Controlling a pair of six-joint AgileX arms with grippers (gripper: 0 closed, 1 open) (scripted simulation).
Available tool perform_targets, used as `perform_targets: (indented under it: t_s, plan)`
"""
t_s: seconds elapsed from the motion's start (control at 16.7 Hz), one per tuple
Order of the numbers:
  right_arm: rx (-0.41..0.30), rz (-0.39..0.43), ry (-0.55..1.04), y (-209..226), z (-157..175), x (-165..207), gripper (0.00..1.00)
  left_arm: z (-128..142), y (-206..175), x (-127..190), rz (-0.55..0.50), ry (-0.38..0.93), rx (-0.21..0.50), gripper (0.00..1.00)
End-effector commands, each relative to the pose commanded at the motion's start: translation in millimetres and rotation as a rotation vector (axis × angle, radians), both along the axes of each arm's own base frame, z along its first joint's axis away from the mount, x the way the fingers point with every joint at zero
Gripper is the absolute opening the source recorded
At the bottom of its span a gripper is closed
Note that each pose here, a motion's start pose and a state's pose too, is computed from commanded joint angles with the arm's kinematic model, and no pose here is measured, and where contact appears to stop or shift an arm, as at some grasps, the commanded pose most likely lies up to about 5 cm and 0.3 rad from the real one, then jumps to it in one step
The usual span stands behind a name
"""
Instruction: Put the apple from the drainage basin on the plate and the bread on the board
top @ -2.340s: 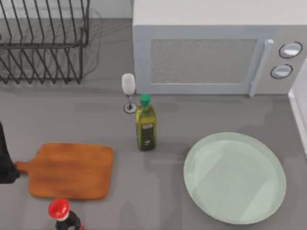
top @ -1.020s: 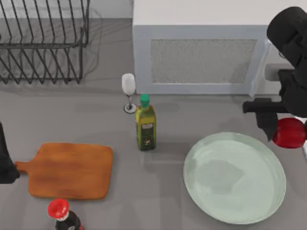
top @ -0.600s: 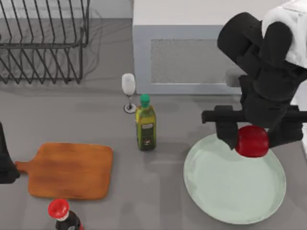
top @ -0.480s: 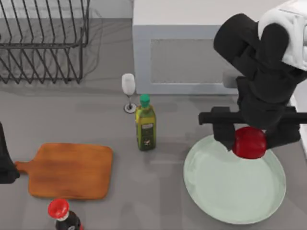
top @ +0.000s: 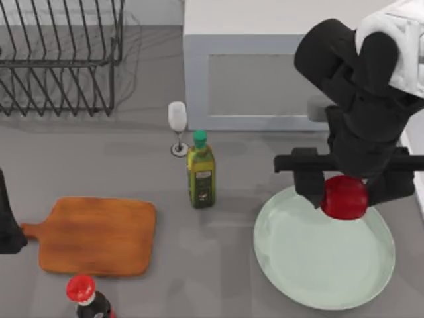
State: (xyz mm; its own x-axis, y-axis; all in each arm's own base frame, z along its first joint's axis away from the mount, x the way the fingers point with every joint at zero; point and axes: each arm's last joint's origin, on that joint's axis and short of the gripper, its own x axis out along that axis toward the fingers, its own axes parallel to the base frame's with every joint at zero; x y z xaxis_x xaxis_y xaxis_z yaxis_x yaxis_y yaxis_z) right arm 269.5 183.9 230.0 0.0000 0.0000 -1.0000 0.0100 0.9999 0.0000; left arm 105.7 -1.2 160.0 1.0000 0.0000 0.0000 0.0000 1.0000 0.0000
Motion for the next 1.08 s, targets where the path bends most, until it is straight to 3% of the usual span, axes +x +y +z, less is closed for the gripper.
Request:
perform_targets:
  t_s: [0.54,1.08]
  plan:
    - [0.000,0.000,0.000,0.0,0.0,0.0,0.98,0.0,0.0,0.0,0.000,0.000,0.000,1.00]
    - [0.000,-0.001,0.000,-0.4,0.0,0.2,1.00,0.0,0.0,0.0,0.000,0.000,0.000,1.00]
